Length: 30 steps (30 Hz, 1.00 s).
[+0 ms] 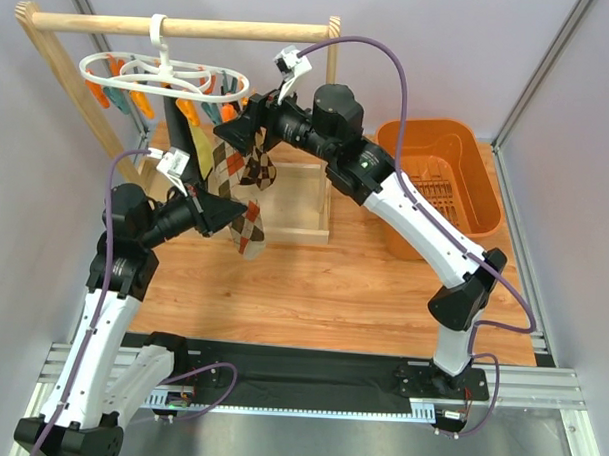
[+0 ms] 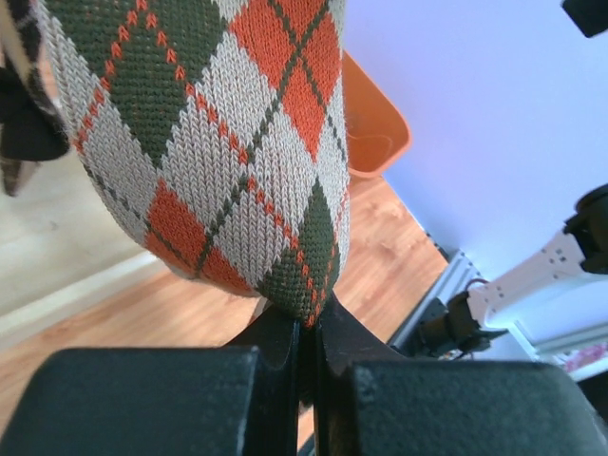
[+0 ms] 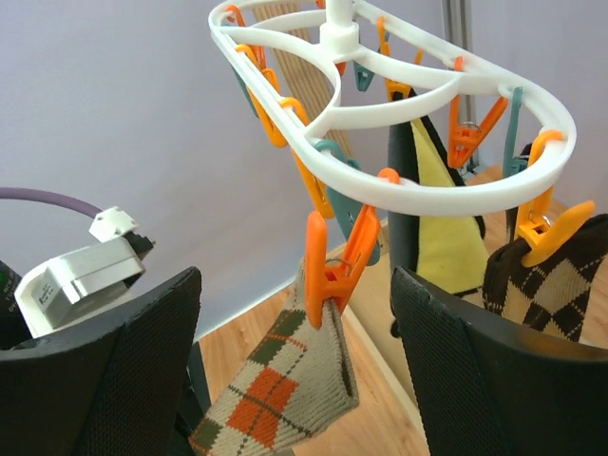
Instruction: Remove the socks clipped to the hanger
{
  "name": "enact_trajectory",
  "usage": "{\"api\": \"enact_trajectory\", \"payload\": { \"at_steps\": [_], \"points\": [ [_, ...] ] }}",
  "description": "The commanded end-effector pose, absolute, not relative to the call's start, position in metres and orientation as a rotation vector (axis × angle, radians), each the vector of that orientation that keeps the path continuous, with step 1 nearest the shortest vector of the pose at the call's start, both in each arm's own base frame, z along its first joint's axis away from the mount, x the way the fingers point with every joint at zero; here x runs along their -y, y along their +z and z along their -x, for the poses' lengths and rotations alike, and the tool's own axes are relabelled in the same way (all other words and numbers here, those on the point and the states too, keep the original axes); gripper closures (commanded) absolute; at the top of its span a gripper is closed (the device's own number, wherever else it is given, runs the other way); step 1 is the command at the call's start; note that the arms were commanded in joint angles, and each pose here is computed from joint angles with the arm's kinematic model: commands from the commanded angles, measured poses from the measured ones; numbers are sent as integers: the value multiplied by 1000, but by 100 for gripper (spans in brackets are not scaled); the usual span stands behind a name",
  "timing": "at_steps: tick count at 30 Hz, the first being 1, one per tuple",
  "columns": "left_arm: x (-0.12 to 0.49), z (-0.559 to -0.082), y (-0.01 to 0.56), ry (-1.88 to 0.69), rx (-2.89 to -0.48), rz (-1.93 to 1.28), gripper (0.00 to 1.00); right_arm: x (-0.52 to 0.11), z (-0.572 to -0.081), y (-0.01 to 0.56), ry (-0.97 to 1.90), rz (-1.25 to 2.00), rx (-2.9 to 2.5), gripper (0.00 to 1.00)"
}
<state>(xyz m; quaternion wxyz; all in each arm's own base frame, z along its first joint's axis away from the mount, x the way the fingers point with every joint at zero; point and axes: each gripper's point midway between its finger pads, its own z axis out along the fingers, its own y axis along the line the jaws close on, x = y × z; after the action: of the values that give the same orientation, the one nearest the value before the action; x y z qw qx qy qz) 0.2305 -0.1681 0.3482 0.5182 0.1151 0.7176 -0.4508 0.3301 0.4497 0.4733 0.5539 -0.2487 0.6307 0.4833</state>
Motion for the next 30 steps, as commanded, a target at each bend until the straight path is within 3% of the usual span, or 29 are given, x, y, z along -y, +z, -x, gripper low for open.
{"api": "enact_trajectory", "payload": {
  "at_steps": [1,11,15,24,30],
  "points": [
    [177,-214,375,-1170,-1656,-340,100,-456,-331,495,1241,541,-1418,18],
    [176,-212,378,-1164,-1654,-329,100,-465,-343,493,1258,496,-1434,27],
    [175,-214,377,-1160,-1656,-323,100,-467,-343,496,1269,490,-1417,40],
    [175,-215,375,-1158,-1659,-317,100,-467,-342,502,1299,473,-1389,41],
    [175,-215,374,-1156,-1661,-314,100,-470,-342,501,1322,470,-1387,75]
  ]
}}
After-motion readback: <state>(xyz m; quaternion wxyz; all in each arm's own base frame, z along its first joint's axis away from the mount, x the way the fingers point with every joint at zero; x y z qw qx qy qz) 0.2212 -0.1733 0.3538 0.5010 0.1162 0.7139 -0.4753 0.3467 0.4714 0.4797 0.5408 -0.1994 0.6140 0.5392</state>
